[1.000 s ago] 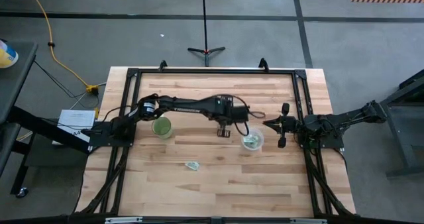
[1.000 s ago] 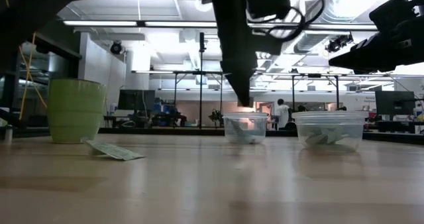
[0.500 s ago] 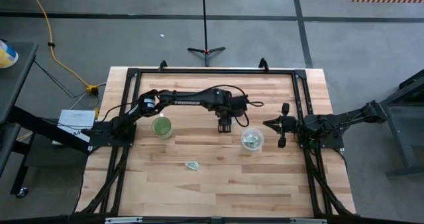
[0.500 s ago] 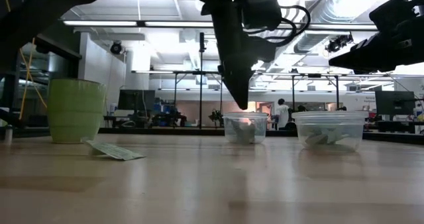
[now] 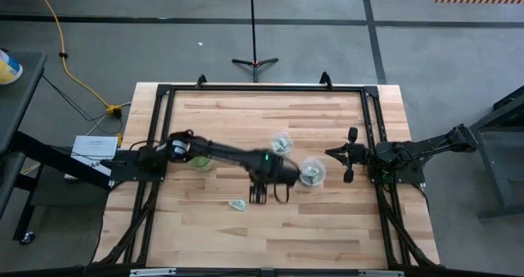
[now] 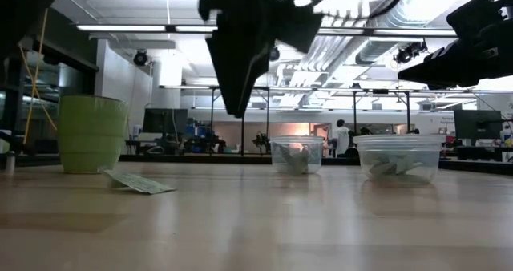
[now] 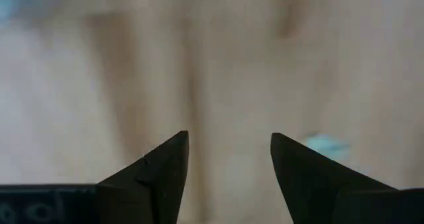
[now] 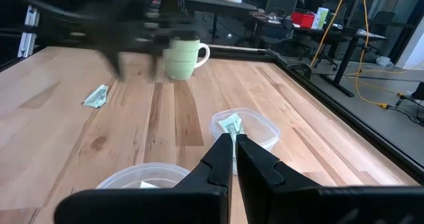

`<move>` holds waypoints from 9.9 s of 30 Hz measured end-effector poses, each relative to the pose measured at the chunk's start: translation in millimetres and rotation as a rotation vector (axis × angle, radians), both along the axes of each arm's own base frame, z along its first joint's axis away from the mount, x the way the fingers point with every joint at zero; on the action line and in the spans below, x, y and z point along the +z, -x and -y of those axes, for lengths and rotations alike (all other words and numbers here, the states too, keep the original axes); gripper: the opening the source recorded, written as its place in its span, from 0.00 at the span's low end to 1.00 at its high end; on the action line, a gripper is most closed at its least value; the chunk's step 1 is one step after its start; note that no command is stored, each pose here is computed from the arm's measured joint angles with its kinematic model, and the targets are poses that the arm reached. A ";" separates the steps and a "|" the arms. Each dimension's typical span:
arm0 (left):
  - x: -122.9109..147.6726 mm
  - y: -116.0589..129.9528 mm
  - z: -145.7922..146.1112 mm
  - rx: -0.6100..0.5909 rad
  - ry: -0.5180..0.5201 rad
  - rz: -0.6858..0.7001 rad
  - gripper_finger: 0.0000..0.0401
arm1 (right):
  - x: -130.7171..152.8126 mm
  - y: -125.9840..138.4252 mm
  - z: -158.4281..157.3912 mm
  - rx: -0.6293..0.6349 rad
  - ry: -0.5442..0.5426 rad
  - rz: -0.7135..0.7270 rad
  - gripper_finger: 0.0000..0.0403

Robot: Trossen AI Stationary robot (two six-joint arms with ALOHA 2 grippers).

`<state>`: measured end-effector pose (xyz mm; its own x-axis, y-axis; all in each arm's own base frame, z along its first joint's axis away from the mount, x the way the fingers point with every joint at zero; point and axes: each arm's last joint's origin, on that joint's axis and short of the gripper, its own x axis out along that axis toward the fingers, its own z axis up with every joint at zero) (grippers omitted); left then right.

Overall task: Pick and place Stevia / Truvia into bins
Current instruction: Put the stevia packet into the top transparent container, then return to Home Position

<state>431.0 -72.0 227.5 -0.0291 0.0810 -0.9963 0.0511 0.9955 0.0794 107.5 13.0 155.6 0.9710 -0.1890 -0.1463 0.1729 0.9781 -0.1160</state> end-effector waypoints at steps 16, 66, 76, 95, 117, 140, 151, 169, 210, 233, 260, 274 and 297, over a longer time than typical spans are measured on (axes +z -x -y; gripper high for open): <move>-30.0 26.4 77.0 0.085 0.084 -0.141 0.72 | 0.3 -0.1 0.0 -0.001 -0.001 0.003 0.03; -91.3 29.5 33.4 0.002 0.227 -0.266 0.08 | 0.2 0.0 0.0 0.000 -0.001 0.003 0.03; -42.6 24.8 4.1 -0.025 0.161 -0.053 0.07 | 0.2 0.0 0.0 0.000 -0.001 0.003 0.03; 0.9 -12.4 -98.4 0.011 -0.255 0.448 0.07 | 0.0 0.0 0.0 -0.001 0.000 0.001 0.03; 8.6 -12.6 -132.3 -0.006 -0.102 0.523 0.38 | 0.0 0.0 0.0 0.001 0.000 0.000 0.03; 30.2 126.1 -72.0 0.135 -0.113 0.805 0.24 | -1.6 -0.8 -0.4 0.004 -0.022 -0.013 0.03; 12.3 262.6 -42.0 0.121 -0.073 1.291 0.19 | -1.2 -1.1 -0.4 0.000 -0.023 -0.007 0.03; -46.7 324.4 -55.1 0.039 -0.057 1.520 0.09 | 7.6 -0.3 0.2 -0.012 -0.033 0.088 0.03; -53.7 340.1 -58.5 -0.068 -0.108 1.522 0.15 | 16.9 12.1 -0.5 0.116 -0.104 0.203 0.03; -53.5 340.2 -58.5 -0.054 -0.096 1.525 0.15 | 16.7 12.0 -0.5 0.117 -0.104 0.200 0.03; -53.6 340.2 -58.5 -0.054 -0.096 1.524 0.15 | 16.3 12.0 -0.5 0.117 -0.104 0.199 0.03; -53.6 340.2 -58.5 -0.054 -0.096 1.524 0.15 | 16.2 11.9 -0.6 0.117 -0.104 0.199 0.03; -53.6 340.2 -58.5 -0.053 -0.096 1.524 0.15 | 16.1 11.9 -0.6 0.118 -0.104 0.198 0.03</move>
<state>90.8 -13.4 174.0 0.9915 0.1125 -0.0647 -0.1018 0.9834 0.1499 95.6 13.6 171.7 0.9971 -0.0669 0.0363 0.0666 0.9977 0.0113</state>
